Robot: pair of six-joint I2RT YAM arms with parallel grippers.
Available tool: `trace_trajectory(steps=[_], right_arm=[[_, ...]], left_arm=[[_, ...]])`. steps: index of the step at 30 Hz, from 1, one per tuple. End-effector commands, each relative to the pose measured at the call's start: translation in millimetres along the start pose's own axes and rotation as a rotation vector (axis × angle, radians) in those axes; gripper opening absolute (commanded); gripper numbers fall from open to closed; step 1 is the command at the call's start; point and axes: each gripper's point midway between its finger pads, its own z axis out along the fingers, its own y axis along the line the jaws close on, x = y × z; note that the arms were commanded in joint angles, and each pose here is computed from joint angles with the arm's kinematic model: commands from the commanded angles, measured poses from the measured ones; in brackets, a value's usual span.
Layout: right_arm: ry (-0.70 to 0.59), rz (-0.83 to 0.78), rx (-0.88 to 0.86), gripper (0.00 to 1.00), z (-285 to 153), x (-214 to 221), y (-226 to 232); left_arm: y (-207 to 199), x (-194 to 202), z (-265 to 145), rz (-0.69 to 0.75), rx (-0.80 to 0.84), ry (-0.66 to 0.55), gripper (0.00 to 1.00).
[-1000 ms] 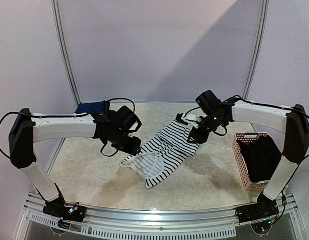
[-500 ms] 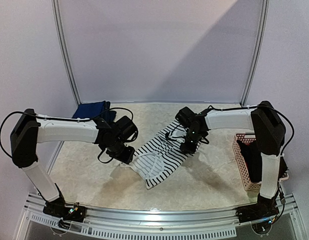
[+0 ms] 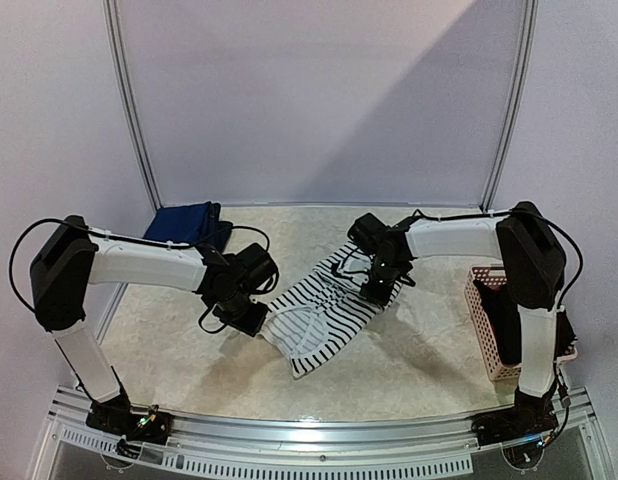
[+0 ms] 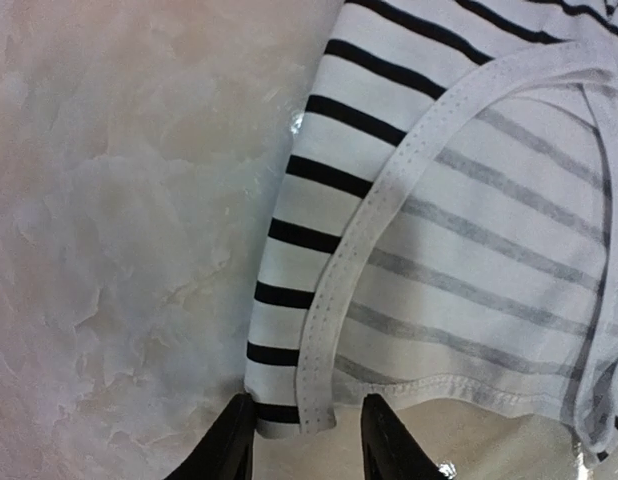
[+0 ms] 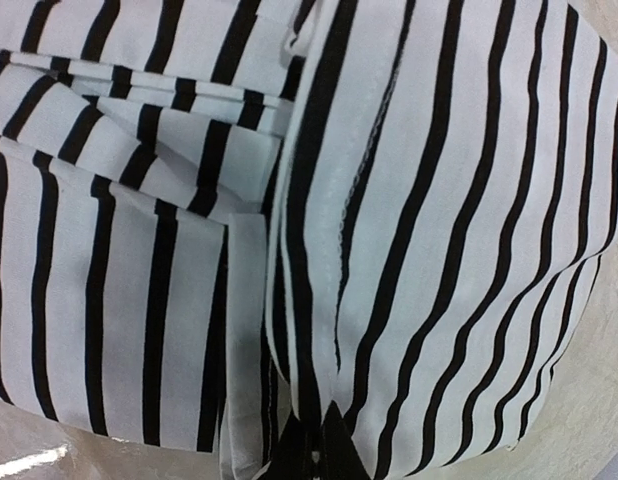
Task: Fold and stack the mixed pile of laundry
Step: Flatten out the crumpled tank top at the center of the board.
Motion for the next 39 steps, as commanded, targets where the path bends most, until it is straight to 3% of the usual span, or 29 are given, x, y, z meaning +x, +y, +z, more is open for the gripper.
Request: trace_trajectory(steps=[1, 7, 13, 17, 21, 24, 26, 27, 29, 31, 32, 35, 39], right_arm=[[-0.073, 0.081, -0.058, 0.00, -31, -14, -13], [-0.303, 0.073, -0.222, 0.00, -136, -41, -1], [-0.415, 0.086, -0.261, 0.00, -202, -37, -1], [-0.553, 0.150, -0.305, 0.00, -250, -27, -14], [-0.701, 0.332, -0.187, 0.00, -272, 5, -69], [-0.692, 0.581, -0.131, 0.00, -251, 52, -112], [-0.593, 0.731, -0.130, 0.02, -219, 78, -118], [-0.528, 0.790, -0.163, 0.06, -199, 89, -112], [-0.401, 0.859, -0.238, 0.25, -159, 105, -94], [-0.325, 0.868, -0.226, 0.40, -139, 117, -90], [-0.297, 0.865, -0.217, 0.42, -138, 120, -92], [-0.256, 0.788, -0.275, 0.44, -140, 115, -87], [-0.309, 0.546, -0.298, 0.41, -144, 95, -52]], left_arm=[[4, 6, 6, 0.014, -0.017, 0.011, 0.35], [19, 5, 5, 0.006, -0.054, -0.002, 0.20], [37, -5, -16, 0.008, -0.097, -0.058, 0.04], [54, -22, -76, -0.017, -0.126, -0.186, 0.00], [92, -33, -163, -0.116, -0.181, -0.395, 0.00], [124, -24, -197, -0.219, -0.174, -0.462, 0.00], [139, -14, -199, -0.252, -0.184, -0.444, 0.00], [145, -6, -192, -0.260, -0.199, -0.409, 0.00], [144, 3, -174, -0.253, -0.198, -0.344, 0.00], [138, 11, -155, -0.248, -0.184, -0.273, 0.10], [137, 13, -148, -0.255, -0.185, -0.247, 0.17], [135, 9, -142, -0.266, -0.181, -0.243, 0.29], [128, -4, -147, -0.286, -0.134, -0.307, 0.35]])
